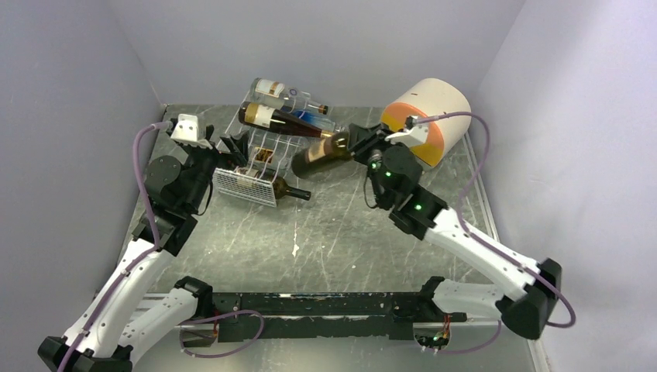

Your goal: Take the wine bottle off the wine rack

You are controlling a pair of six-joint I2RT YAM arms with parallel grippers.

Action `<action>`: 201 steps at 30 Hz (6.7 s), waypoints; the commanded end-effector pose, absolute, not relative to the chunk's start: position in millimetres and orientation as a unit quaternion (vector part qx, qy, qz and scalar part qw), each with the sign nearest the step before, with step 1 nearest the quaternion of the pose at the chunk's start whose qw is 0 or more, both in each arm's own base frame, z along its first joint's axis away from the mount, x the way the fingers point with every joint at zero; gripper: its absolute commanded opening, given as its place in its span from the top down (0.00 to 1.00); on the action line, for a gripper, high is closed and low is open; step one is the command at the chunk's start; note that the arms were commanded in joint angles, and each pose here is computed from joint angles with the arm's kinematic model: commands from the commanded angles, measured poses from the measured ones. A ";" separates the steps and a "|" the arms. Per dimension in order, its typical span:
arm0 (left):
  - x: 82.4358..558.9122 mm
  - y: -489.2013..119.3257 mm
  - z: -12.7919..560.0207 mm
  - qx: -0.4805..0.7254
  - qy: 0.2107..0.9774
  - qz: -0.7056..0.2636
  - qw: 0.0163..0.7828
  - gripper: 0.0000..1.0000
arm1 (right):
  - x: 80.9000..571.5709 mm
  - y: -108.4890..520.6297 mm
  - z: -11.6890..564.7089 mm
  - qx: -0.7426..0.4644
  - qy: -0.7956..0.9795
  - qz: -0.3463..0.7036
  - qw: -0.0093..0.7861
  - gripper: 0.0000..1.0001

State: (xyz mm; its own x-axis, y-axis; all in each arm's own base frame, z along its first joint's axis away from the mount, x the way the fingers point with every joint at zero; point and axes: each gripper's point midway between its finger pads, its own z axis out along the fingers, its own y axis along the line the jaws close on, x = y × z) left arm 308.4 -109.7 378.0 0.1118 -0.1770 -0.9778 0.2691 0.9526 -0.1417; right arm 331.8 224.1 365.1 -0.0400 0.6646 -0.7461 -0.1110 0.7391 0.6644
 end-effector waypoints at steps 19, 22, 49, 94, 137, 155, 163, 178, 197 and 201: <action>323.5 -126.6 365.3 0.053 0.666 -0.162 0.726 0.06 | 319.8 81.0 296.0 0.104 0.740 0.015 0.665 1.00; 324.0 -128.2 364.4 0.055 0.667 -0.163 0.724 0.06 | 329.7 68.1 286.9 0.110 0.740 -0.009 0.664 1.00; 314.7 -124.1 377.5 0.052 0.652 -0.168 0.738 0.06 | 342.1 24.0 251.0 0.141 0.741 -0.113 0.647 1.00; 327.3 -101.9 365.8 0.015 0.674 -0.105 0.731 0.06 | 314.5 152.8 348.9 -0.042 0.773 0.142 0.617 0.00; 304.2 -42.7 396.0 -0.089 0.632 -0.055 0.768 0.06 | 260.1 554.7 165.8 -0.290 0.792 0.365 0.394 0.51; 296.4 -31.1 403.1 -0.102 0.619 -0.041 0.778 0.06 | 250.6 559.2 215.3 -0.262 0.773 0.434 0.382 0.17; 296.1 -35.1 403.5 -0.097 0.619 -0.051 0.777 0.06 | 325.8 425.5 250.1 -0.220 0.804 0.287 0.472 0.02; 311.2 -49.3 388.9 -0.075 0.641 -0.061 0.761 0.06 | 433.7 331.7 188.9 -0.377 0.795 -0.008 0.475 0.00; 320.3 -53.7 379.8 -0.067 0.652 -0.058 0.753 0.06 | 484.4 350.6 115.7 -0.425 0.793 -0.027 0.436 0.39; 320.3 -54.6 380.3 -0.066 0.653 -0.061 0.752 0.06 | 485.9 360.2 115.8 -0.433 0.790 -0.012 0.434 0.61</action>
State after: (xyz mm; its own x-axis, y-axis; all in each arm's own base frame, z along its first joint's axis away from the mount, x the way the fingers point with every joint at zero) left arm 323.0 -55.5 364.2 0.1048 -0.1578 -0.9819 -0.0090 0.9871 -0.1596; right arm 480.5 345.0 109.2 -0.2844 -0.7022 -0.6527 -0.6505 0.6415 -0.4066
